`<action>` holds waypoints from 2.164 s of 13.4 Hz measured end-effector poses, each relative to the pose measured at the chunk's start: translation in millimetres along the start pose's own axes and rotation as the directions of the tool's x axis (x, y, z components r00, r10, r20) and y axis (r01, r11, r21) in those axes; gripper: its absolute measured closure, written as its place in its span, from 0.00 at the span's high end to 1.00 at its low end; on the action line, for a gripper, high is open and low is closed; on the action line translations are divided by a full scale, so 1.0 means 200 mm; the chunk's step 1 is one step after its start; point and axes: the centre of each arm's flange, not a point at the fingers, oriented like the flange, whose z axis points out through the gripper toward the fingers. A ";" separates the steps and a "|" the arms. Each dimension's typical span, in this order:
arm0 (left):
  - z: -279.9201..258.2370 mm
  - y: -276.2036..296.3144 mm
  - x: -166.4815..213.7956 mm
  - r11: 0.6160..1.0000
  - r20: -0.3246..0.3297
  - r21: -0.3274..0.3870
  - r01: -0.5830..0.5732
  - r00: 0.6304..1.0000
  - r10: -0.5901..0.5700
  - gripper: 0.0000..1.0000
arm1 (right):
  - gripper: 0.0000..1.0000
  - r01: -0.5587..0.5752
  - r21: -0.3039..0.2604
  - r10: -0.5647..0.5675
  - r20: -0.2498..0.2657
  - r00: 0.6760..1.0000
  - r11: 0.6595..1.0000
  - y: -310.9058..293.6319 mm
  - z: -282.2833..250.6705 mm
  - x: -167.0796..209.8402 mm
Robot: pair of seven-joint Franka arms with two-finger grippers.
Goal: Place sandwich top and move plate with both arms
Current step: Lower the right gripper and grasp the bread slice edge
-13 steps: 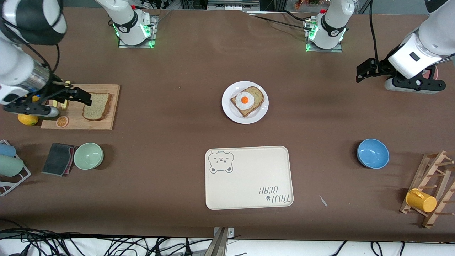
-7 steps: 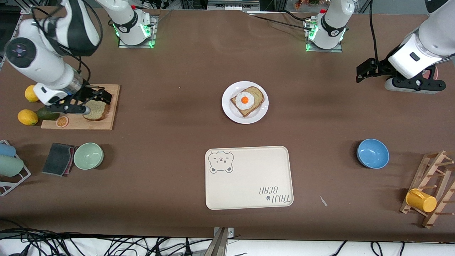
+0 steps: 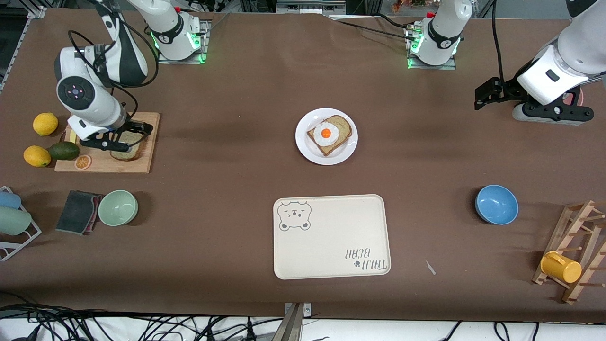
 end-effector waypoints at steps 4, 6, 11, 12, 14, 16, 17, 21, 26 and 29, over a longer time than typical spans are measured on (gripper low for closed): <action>0.00 0.00 0.00 1.000 0.000 0.000 0.000 1.000 0.000 1.00 | 0.96 -0.071 0.025 0.071 -0.004 0.997 0.997 0.15 0.20 0.06; 0.00 0.00 0.00 1.000 0.000 0.000 0.000 1.000 0.000 1.00 | 0.81 -0.070 0.025 0.070 0.010 0.997 0.997 0.14 0.28 0.05; 0.00 0.00 0.00 1.000 0.000 0.000 0.000 1.000 0.000 1.00 | 0.81 -0.065 0.030 0.065 0.003 0.998 0.997 0.12 0.32 0.07; 0.00 0.00 0.00 1.000 0.000 0.000 0.000 1.000 0.000 1.00 | 0.81 -0.064 0.030 0.064 0.003 0.998 0.997 0.12 0.33 0.07; 0.00 0.00 0.00 1.000 0.000 0.000 0.000 1.000 0.000 1.00 | 0.72 -0.060 0.034 0.060 -0.002 0.998 0.998 0.10 0.36 0.08; 0.00 0.00 0.00 1.000 0.000 0.000 0.000 1.000 0.000 1.00 | 0.70 -0.056 0.036 0.056 -0.001 0.998 0.998 0.09 0.39 0.08; 0.00 0.00 0.00 1.000 0.000 0.000 0.000 1.000 0.000 1.00 | 0.70 -0.055 0.037 0.055 -0.002 0.998 0.998 0.09 0.41 0.08; 0.00 0.00 0.00 1.000 0.000 0.000 0.000 1.000 0.000 1.00 | 0.70 -0.052 0.047 0.053 -0.023 0.998 0.998 0.07 0.42 0.10; 0.00 0.00 0.00 1.000 0.000 0.000 0.000 1.000 0.000 1.00 | 0.68 -0.045 0.049 0.047 -0.024 0.999 0.998 0.06 0.46 0.10; 0.00 0.00 0.00 1.000 0.000 0.000 0.000 1.000 0.000 1.00 | 0.60 -0.043 0.048 0.044 -0.020 0.999 0.998 0.05 0.48 0.10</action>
